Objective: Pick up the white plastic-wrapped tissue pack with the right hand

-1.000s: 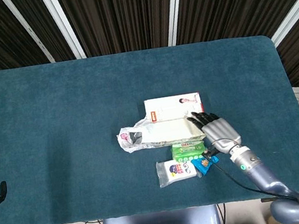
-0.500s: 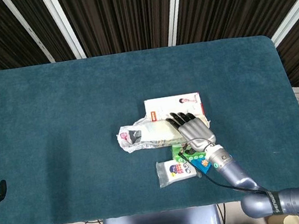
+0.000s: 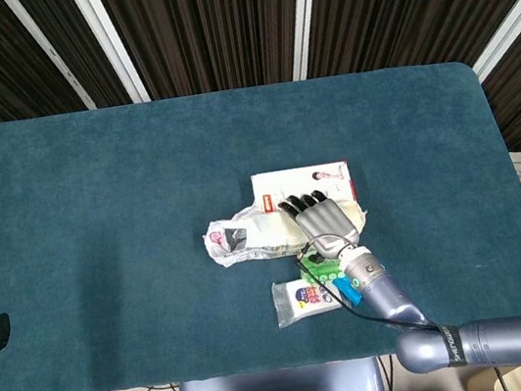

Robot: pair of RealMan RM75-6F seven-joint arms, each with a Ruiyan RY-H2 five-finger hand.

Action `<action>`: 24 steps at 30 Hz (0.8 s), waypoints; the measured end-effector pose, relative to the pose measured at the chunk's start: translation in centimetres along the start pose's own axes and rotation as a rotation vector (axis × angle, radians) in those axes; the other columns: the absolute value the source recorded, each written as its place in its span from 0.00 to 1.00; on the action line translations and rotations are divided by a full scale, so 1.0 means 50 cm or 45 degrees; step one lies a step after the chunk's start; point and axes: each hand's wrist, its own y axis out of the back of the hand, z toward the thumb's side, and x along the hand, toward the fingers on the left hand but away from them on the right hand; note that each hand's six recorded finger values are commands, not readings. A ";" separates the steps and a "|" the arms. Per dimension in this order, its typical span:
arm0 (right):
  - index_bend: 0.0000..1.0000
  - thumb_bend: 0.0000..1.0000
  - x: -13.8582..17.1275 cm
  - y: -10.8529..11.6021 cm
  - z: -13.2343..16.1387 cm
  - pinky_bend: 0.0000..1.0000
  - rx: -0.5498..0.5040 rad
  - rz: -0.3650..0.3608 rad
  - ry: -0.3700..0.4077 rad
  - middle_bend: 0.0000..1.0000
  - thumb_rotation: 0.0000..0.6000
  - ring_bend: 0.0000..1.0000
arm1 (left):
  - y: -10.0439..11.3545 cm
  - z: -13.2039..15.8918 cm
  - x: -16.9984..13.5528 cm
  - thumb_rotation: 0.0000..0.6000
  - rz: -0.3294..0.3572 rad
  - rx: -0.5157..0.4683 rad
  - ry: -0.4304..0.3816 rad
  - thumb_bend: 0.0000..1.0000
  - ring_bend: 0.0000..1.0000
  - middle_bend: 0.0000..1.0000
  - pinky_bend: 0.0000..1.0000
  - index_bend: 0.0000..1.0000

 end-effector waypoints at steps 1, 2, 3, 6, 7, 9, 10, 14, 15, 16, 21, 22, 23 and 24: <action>0.15 0.15 -0.002 -0.004 0.002 0.16 0.007 0.004 -0.001 0.17 1.00 0.24 | 0.000 0.000 0.000 1.00 -0.001 -0.002 0.000 0.45 0.00 0.00 0.00 0.07; 0.15 0.15 -0.002 -0.006 0.002 0.16 0.011 0.005 -0.004 0.17 1.00 0.26 | 0.000 0.001 0.000 1.00 -0.001 -0.004 0.001 0.45 0.00 0.00 0.00 0.07; 0.15 0.15 -0.003 -0.008 0.003 0.16 0.012 0.006 -0.006 0.18 1.00 0.27 | 0.001 0.001 0.000 1.00 0.000 -0.003 0.002 0.45 0.00 0.00 0.00 0.07; 0.15 0.15 -0.001 -0.014 0.005 0.16 0.011 0.014 -0.007 0.19 1.00 0.29 | 0.001 -0.001 0.000 1.00 0.000 -0.004 0.007 0.46 0.00 0.00 0.00 0.07; 0.15 0.14 0.001 -0.015 0.006 0.16 0.010 0.016 -0.005 0.19 1.00 0.31 | 0.001 -0.002 0.001 1.00 0.000 -0.004 0.009 0.46 0.00 0.00 0.00 0.07; 0.15 0.15 0.004 -0.015 0.006 0.16 0.012 0.016 -0.005 0.20 1.00 0.33 | 0.001 -0.003 0.001 1.00 0.000 -0.006 0.016 0.46 0.00 0.00 0.00 0.07; 0.15 0.15 0.006 -0.014 0.006 0.16 0.013 0.012 -0.006 0.21 1.00 0.35 | 0.001 -0.003 0.001 1.00 0.000 -0.007 0.018 0.46 0.00 0.00 0.00 0.07; 0.15 0.15 0.016 -0.015 0.008 0.16 0.010 0.014 -0.007 0.21 1.00 0.35 | 0.002 -0.003 0.001 1.00 0.000 -0.009 0.023 0.46 0.00 0.00 0.00 0.07; 0.15 0.15 0.018 -0.015 0.008 0.16 0.010 0.016 -0.007 0.21 1.00 0.35 | 0.002 -0.003 0.001 1.00 0.000 -0.009 0.024 0.46 0.00 0.00 0.00 0.07; 0.15 0.15 0.021 -0.017 0.008 0.16 0.014 0.017 -0.007 0.21 1.00 0.35 | 0.002 -0.003 0.001 1.00 0.001 -0.009 0.024 0.46 0.00 0.00 0.00 0.07; 0.15 0.15 0.030 -0.021 0.007 0.19 0.026 0.011 -0.013 0.21 1.00 0.36 | 0.001 -0.002 0.001 1.00 0.000 -0.006 0.027 0.46 0.00 0.00 0.00 0.07; 0.16 0.16 0.030 -0.023 0.007 0.21 0.028 0.010 -0.015 0.21 1.00 0.36 | 0.001 -0.003 0.001 1.00 0.000 -0.007 0.029 0.46 0.00 0.00 0.00 0.07; 0.16 0.16 0.030 -0.024 0.007 0.22 0.029 0.007 -0.017 0.21 1.00 0.37 | 0.001 -0.003 0.001 1.00 -0.001 -0.007 0.030 0.46 0.00 0.00 0.00 0.07; 0.16 0.17 0.029 -0.025 0.006 0.23 0.032 0.002 -0.020 0.21 1.00 0.37 | 0.001 -0.003 0.001 1.00 0.000 -0.007 0.032 0.46 0.00 0.00 0.00 0.07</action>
